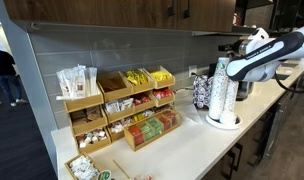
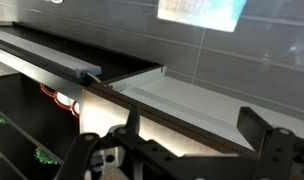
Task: Pick up the paper cup to the left and put it in the paper cup to the right, turn both paper cups upside down and stack them on the left stack of upside down paper cups
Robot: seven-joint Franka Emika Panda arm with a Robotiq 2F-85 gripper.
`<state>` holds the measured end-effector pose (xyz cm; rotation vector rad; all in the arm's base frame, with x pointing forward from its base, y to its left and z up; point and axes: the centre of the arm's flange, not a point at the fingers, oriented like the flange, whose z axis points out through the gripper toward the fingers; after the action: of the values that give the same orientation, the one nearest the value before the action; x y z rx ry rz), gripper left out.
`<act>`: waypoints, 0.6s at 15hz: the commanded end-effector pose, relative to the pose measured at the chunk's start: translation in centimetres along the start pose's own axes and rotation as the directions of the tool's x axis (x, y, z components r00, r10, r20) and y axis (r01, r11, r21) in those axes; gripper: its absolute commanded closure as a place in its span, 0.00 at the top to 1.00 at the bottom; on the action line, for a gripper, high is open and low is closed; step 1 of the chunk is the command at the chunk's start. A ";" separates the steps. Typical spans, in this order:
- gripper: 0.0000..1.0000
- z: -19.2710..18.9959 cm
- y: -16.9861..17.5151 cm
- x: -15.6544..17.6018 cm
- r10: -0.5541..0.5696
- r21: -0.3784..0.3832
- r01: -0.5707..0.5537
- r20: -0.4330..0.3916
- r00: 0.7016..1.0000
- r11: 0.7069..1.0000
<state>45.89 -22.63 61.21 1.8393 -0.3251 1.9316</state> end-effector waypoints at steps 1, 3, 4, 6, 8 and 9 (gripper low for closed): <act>1.00 -2.3 1.6 3.1 -0.027 0.056 0.025 0.033 0.999 0.998; 1.00 -3.4 2.2 4.9 -0.054 0.093 0.048 0.056 0.997 0.994; 1.00 -3.9 2.4 5.6 -0.069 0.112 0.062 0.063 0.996 0.992; 1.00 -5.0 2.9 6.9 -0.100 0.156 0.081 0.116 0.988 0.984; 1.00 -6.0 3.2 7.7 -0.121 0.196 0.085 0.184 0.975 0.977; 1.00 -6.5 3.2 8.0 -0.132 0.216 0.084 0.217 0.967 0.973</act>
<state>41.47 -21.10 68.20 2.0456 -0.1402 1.7997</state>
